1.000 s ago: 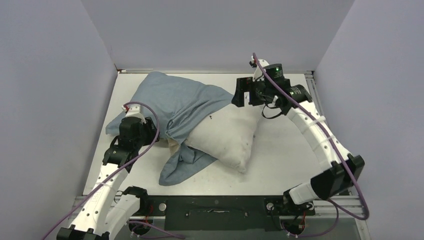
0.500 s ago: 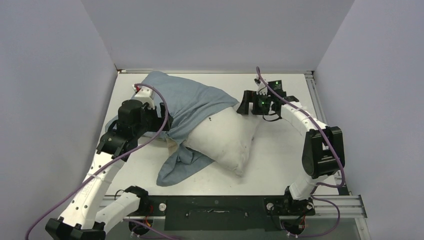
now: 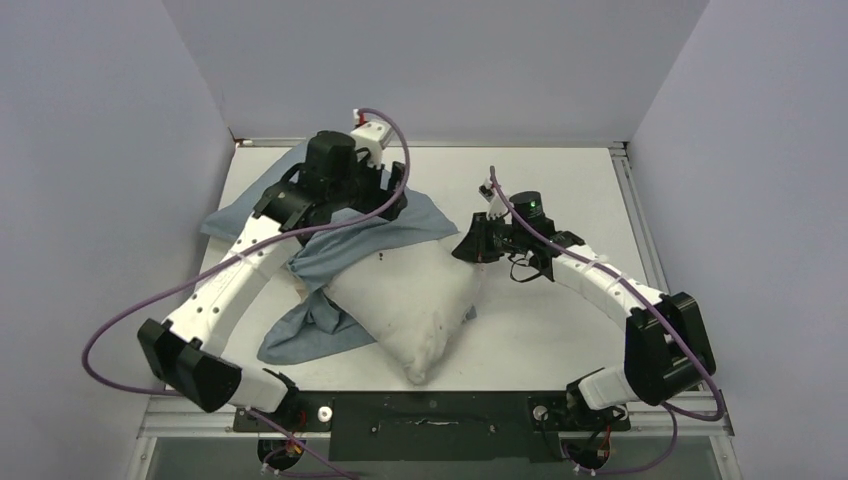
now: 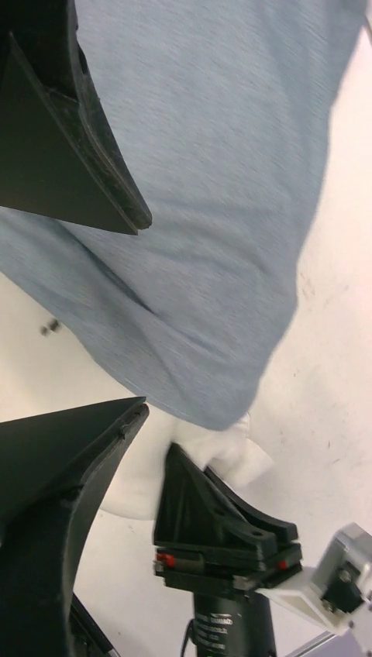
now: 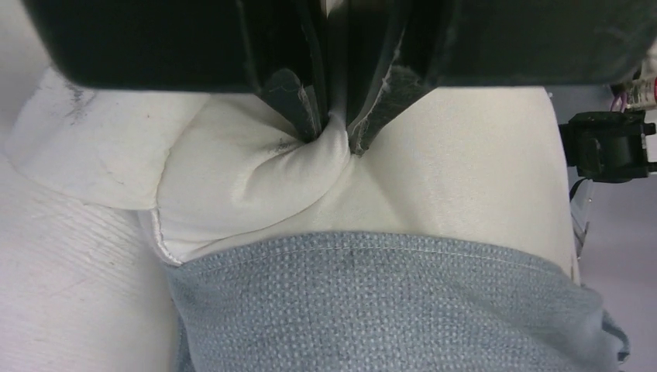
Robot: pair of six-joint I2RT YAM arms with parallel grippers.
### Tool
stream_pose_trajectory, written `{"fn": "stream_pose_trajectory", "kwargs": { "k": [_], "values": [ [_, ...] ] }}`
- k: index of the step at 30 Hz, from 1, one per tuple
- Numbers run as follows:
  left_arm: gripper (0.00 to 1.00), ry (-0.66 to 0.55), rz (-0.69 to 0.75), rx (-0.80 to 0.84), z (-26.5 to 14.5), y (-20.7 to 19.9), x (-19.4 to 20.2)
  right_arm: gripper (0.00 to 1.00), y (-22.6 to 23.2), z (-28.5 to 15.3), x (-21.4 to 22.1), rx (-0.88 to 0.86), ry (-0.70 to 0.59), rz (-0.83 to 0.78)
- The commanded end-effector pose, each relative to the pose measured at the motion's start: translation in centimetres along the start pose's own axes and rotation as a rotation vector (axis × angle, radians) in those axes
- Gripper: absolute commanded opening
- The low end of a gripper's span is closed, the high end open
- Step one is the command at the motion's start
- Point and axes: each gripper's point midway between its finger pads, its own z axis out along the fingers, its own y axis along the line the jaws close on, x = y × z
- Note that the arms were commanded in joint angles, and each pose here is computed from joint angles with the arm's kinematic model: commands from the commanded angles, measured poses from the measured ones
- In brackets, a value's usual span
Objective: Remove the pillowcase from the pillow
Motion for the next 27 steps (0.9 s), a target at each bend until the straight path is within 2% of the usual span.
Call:
{"fn": "stream_pose_trajectory", "kwargs": {
  "k": [1, 5, 13, 19, 21, 22, 25, 27],
  "values": [
    [0.78, 0.027, 0.147, 0.071, 2.1, -3.1, -1.9, 0.05, 4.1, -0.7, -2.9, -0.100, -0.156, -0.053],
    [0.78, 0.139, 0.217, 0.078, 5.5, -4.4, -0.6, 0.05, 5.3, -1.1, -3.1, -0.116, -0.181, -0.054],
    [0.77, 0.280, 0.240, 0.110, 9.8, -6.4, 2.6, 0.05, 6.7, -1.6, -3.5, -0.129, -0.230, -0.053],
    [0.71, 0.365, 0.226, -0.015, 12.3, -4.4, 5.2, 0.05, 7.5, -1.6, -3.2, -0.138, -0.231, -0.058],
    [0.60, 0.376, 0.221, -0.048, 12.9, -3.9, 5.5, 0.05, 7.7, -1.6, -3.1, -0.142, -0.227, -0.062],
    [0.51, 0.381, 0.219, -0.063, 13.3, -3.5, 5.7, 0.05, 7.8, -1.6, -3.0, -0.142, -0.225, -0.062],
    [0.17, 0.380, 0.210, -0.098, 13.9, -3.0, 5.6, 0.05, 8.0, -1.9, -2.6, -0.134, -0.221, -0.064],
    [0.00, 0.356, 0.202, -0.108, 13.9, -2.9, 4.7, 0.05, 8.1, -2.3, -2.5, -0.125, -0.220, -0.068]
  ]
}}
